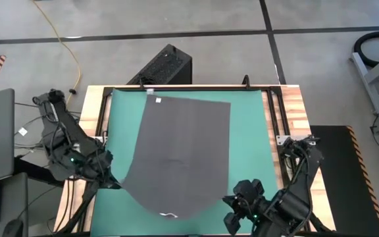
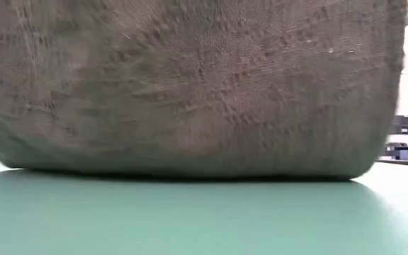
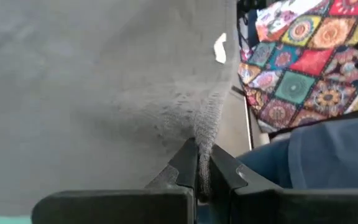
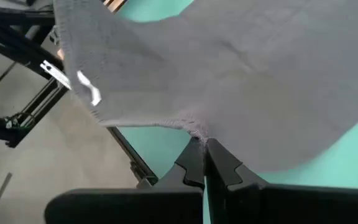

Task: Roll towel
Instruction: Fold the gray towel

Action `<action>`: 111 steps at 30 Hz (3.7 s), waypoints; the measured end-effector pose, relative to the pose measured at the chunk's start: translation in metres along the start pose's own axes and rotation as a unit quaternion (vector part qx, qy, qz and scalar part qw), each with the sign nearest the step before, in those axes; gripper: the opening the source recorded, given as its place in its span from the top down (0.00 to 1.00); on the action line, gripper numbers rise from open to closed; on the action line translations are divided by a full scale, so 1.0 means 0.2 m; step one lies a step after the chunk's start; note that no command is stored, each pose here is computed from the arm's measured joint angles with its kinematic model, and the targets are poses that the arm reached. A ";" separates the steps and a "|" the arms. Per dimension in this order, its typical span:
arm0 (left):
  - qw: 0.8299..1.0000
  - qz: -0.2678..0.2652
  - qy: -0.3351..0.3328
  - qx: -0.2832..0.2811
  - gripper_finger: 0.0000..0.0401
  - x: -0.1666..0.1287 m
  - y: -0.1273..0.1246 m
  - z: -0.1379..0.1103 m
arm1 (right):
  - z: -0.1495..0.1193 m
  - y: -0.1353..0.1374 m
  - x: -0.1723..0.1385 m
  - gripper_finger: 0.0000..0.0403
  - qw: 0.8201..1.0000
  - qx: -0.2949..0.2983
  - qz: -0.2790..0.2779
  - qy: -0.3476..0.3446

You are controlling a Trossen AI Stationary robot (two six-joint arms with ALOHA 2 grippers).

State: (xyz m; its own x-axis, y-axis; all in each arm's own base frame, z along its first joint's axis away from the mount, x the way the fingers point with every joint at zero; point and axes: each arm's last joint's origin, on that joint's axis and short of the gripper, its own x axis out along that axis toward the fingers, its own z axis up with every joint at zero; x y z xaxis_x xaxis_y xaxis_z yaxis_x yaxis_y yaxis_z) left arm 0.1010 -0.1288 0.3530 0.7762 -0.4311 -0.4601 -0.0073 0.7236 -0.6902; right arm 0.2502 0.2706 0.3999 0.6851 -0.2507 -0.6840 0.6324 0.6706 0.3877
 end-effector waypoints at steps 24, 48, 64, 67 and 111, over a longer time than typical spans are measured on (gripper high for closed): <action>0.935 0.195 -0.254 0.152 1.00 -0.28 0.22 0.13 | 0.60 -0.15 0.38 0.97 0.990 -0.040 -0.123 -0.051; 0.909 0.313 -0.211 0.178 1.00 -0.11 0.30 0.20 | 0.48 -0.66 0.27 0.97 0.976 0.054 -0.205 -0.045; 0.883 0.388 -0.167 0.204 1.00 -0.01 0.47 0.34 | 0.59 -0.73 0.45 0.97 0.962 -0.007 -0.274 0.008; 0.882 0.396 -0.165 0.196 1.00 0.02 0.54 0.35 | 0.59 -0.73 0.47 0.97 0.960 -0.019 -0.278 0.013; 0.872 0.453 -0.113 0.145 1.00 -0.08 0.64 0.47 | 0.74 -0.94 0.69 0.97 0.934 -0.092 -0.342 0.049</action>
State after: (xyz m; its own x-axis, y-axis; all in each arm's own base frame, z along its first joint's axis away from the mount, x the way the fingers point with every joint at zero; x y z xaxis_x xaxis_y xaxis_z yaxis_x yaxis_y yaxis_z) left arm 0.1470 0.0214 0.3240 0.6394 0.4824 -0.5987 -0.5480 0.8321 0.0853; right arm 0.2793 0.0068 0.3231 0.1019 -0.6045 -0.7900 0.8303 0.4891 -0.2671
